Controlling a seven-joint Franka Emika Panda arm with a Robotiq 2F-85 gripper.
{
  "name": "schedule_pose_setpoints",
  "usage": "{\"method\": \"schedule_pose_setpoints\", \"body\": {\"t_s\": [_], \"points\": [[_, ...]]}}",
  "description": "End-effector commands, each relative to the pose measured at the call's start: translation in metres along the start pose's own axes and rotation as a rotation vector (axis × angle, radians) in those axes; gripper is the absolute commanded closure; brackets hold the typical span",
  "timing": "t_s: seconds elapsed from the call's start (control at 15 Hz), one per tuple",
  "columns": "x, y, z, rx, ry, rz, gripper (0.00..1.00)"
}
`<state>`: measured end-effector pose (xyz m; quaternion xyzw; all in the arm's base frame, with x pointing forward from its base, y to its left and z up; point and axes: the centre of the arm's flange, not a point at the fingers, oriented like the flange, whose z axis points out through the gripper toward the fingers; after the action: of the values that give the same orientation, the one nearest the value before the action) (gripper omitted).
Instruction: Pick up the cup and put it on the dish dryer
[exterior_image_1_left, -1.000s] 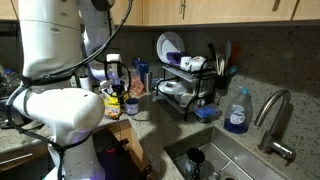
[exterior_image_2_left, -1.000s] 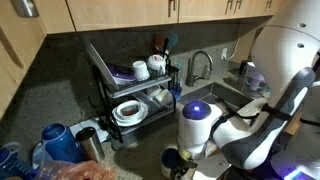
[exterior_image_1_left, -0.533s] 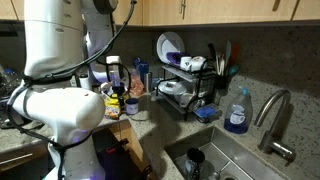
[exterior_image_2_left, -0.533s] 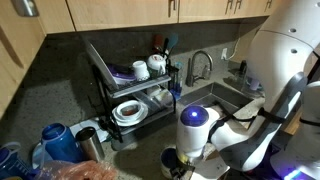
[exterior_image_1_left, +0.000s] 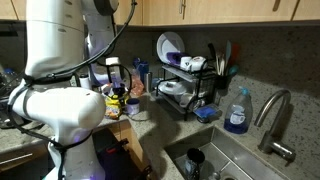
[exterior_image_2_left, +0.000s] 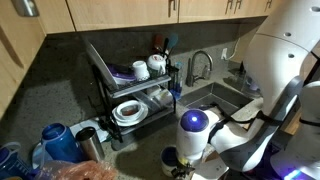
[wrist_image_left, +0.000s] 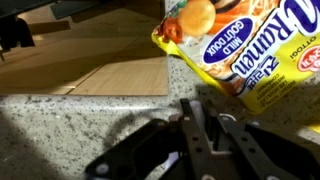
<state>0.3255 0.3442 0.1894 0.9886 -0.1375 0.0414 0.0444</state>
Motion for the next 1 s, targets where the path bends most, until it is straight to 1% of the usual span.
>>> {"method": "schedule_pose_setpoints", "body": {"t_s": [0.0,0.13,0.2,0.27,0.33,0.47,0.53,0.6,0.67,0.73,0.8,0.87,0.93], "points": [[0.0067,-0.0035,-0.0032,-0.002,0.046,0.002,0.96],[0.0090,-0.0038,-0.0023,-0.004,0.052,-0.008,0.96],[0.0092,-0.0040,-0.0014,-0.005,0.053,-0.014,0.85],[0.0088,-0.0043,-0.0004,-0.006,0.053,-0.021,0.59],[0.0081,-0.0049,0.0004,-0.008,0.052,-0.027,0.58],[0.0072,-0.0063,0.0020,-0.010,0.050,-0.036,0.45],[0.0069,-0.0071,0.0024,-0.010,0.049,-0.039,0.36],[0.0067,-0.0078,0.0026,-0.011,0.049,-0.041,0.65],[0.0066,-0.0083,0.0028,-0.011,0.050,-0.043,0.75],[0.0069,-0.0087,0.0024,-0.010,0.052,-0.044,0.77],[0.0072,-0.0092,0.0018,-0.009,0.054,-0.045,0.83],[0.0077,-0.0096,0.0012,-0.009,0.056,-0.047,0.92],[0.0082,-0.0099,0.0003,-0.009,0.061,-0.050,0.99]]}}
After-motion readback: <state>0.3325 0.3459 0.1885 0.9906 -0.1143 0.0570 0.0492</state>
